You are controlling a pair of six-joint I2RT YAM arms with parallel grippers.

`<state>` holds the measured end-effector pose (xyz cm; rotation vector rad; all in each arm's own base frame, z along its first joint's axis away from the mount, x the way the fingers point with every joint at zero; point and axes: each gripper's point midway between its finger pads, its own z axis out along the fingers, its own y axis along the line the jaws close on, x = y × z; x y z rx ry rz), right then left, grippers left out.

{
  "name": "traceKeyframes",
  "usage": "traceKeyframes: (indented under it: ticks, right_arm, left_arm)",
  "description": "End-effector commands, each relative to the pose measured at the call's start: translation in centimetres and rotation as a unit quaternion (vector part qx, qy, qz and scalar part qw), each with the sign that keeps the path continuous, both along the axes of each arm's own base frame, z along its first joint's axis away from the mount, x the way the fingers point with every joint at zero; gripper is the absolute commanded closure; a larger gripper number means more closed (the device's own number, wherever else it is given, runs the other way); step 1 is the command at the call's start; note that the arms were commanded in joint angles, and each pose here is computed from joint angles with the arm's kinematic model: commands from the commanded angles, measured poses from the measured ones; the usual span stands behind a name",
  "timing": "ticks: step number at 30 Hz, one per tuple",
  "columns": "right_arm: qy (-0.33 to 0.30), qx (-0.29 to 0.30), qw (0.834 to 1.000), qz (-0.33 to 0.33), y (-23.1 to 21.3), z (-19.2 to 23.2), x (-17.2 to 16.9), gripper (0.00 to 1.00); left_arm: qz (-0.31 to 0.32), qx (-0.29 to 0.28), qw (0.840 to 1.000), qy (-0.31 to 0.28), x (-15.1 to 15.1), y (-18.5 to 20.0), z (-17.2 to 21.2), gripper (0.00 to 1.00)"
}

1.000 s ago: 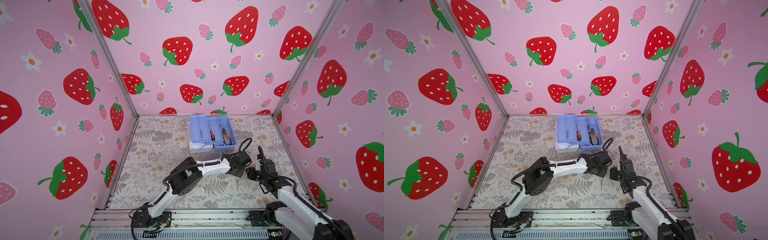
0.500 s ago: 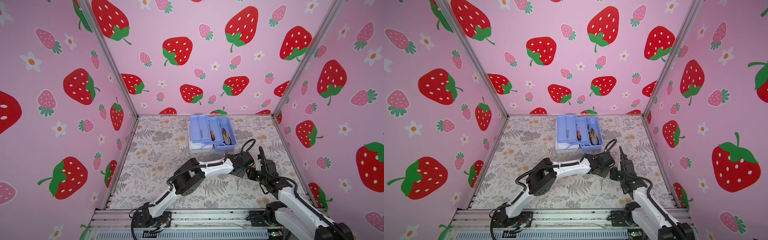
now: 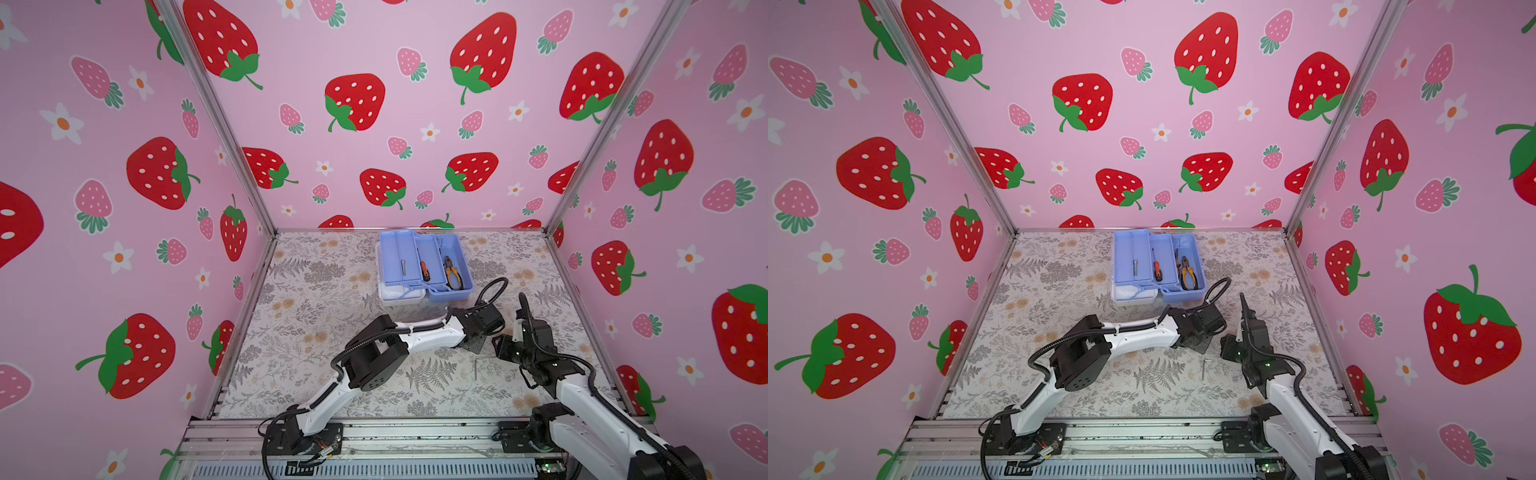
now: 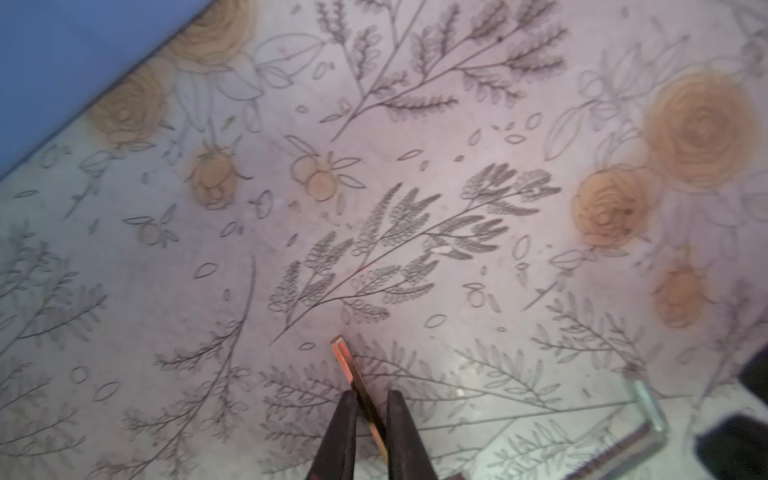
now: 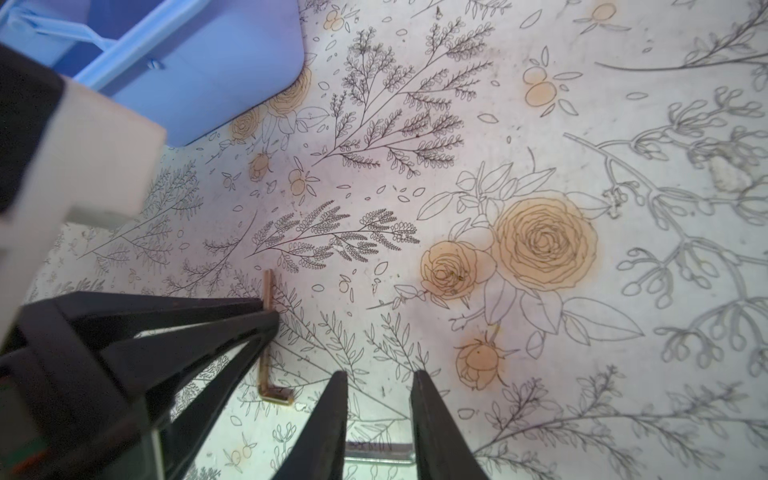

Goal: Pack the tool kit
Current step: 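Grasp the copper hex key on the mat with the left gripper, then lift the copper hex key with the left gripper and carry it to the box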

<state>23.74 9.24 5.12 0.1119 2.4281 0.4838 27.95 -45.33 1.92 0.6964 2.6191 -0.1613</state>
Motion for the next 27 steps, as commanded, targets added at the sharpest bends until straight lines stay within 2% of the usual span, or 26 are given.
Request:
traceKeyframes:
  ticks: [1,4,10,12,16,19,27]
  right_arm:
    - [-0.002,-0.001,1.0,0.001,-0.1,-0.2,0.0,0.7]
    - [-0.001,-0.001,1.0,0.001,-0.2,-0.3,0.0,0.7]
    - [-0.001,0.001,1.0,0.002,-0.2,-0.2,0.0,0.7]
    - [-0.002,0.001,1.0,0.002,-0.2,-0.2,0.0,0.7]
    - [-0.002,0.001,1.0,0.004,-0.1,-0.2,0.0,0.7]
    - [-0.003,0.001,1.0,0.004,-0.1,-0.2,0.0,0.7]
    - [-0.003,0.001,1.0,0.007,-0.1,-0.2,0.1,0.7]
  left_arm:
    - [0.029,0.075,0.996,0.028,-0.4,5.3,-3.0,0.82]
    - [0.049,0.072,0.996,0.033,-0.1,6.7,-3.2,0.88]
    - [0.062,0.068,0.995,0.04,0.0,7.5,-3.5,0.93]
    - [0.065,0.064,0.995,0.042,0.1,7.4,-3.4,1.0]
    - [0.073,0.048,0.995,0.049,0.3,7.3,-2.8,1.0]
    - [0.078,0.031,0.996,0.04,0.8,7.4,-0.8,1.0]
    - [0.109,-0.035,0.993,0.0,3.7,9.4,7.7,1.0]
